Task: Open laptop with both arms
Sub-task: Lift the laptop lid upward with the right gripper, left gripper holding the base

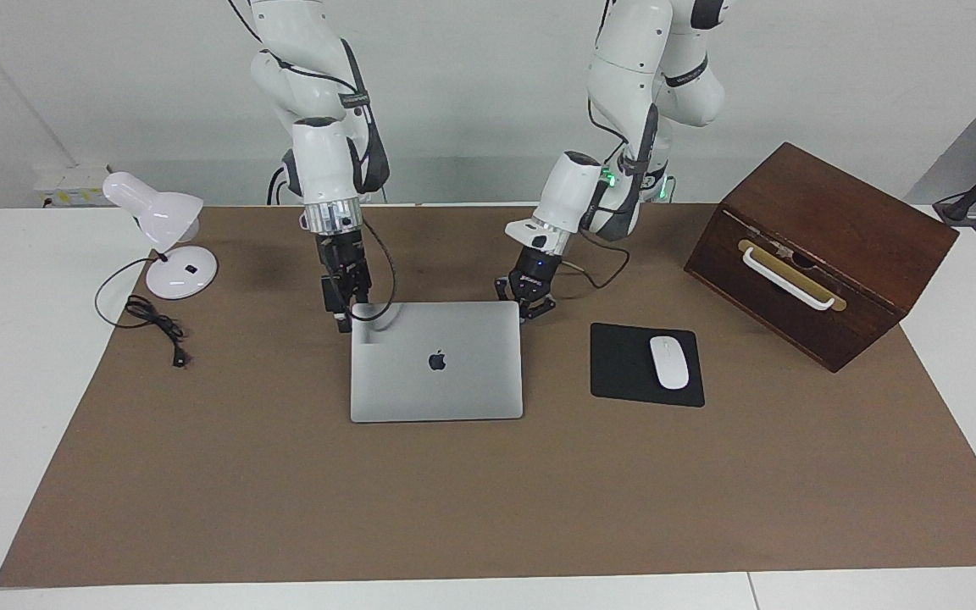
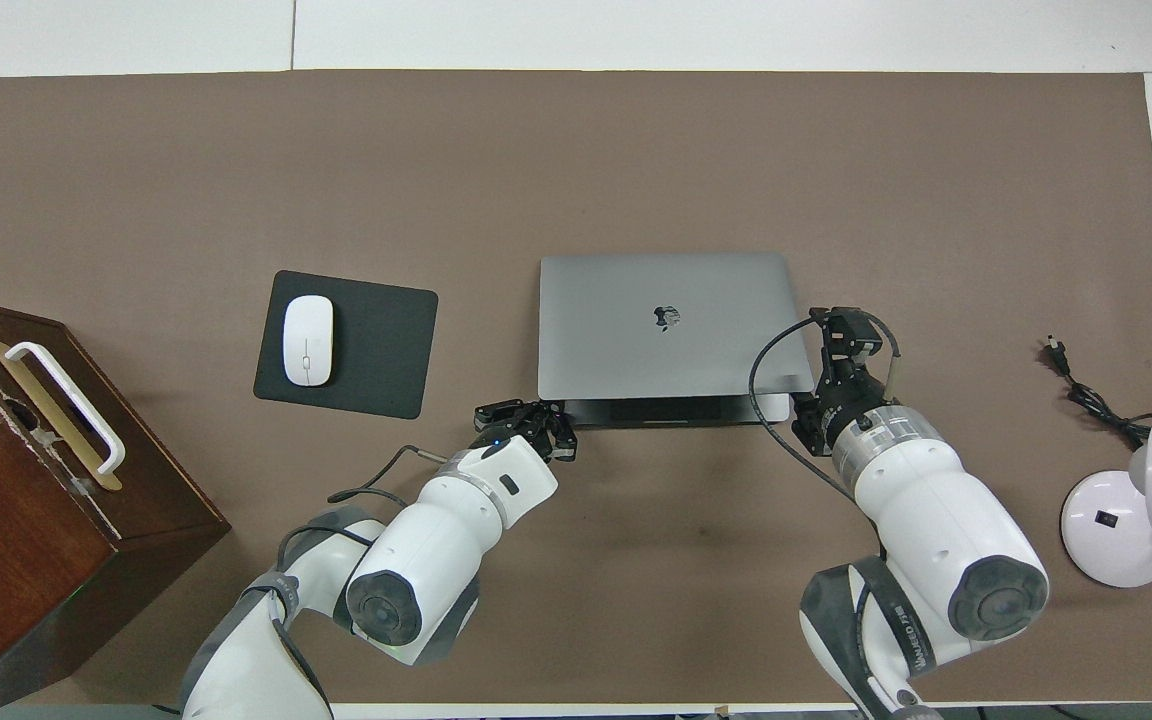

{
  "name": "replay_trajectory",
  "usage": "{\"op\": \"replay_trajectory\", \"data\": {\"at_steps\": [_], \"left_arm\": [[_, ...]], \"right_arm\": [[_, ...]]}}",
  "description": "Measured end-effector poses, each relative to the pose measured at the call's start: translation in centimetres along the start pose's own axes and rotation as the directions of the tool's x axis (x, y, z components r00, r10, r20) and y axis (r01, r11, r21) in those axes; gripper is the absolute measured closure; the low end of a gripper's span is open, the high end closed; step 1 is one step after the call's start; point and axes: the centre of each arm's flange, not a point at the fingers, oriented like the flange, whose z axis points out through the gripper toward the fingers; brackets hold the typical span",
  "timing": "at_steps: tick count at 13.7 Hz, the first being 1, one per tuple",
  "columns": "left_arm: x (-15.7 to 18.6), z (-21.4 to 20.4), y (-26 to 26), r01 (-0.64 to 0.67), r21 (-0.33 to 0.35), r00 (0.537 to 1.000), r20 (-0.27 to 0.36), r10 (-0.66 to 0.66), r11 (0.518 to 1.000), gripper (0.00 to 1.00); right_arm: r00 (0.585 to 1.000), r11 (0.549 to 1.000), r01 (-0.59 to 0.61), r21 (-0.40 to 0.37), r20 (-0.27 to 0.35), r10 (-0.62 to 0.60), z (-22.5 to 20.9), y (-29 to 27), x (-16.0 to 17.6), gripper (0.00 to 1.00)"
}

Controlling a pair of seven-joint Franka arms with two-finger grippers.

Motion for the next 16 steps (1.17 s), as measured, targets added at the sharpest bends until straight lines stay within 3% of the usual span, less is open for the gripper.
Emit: {"op": "replay_trajectory", "data": {"at_steps": [8,16], "left_arm": [[0.0,0.0,0.0,-0.001,0.000,1.000,0.000,0.001,1.000,0.99],[0.0,0.0,0.0,-0.001,0.000,1.000,0.000,0.001,1.000,0.99]], "right_arm": [[0.998,0.997,0.063,0.043,-0.009,-0.063,-1.1,-5.0,-1.1,0.00],[0.997,0.995,0.072,0.069,0.023,-0.074,-1.5,-7.5,-2.5,0.00]]}}
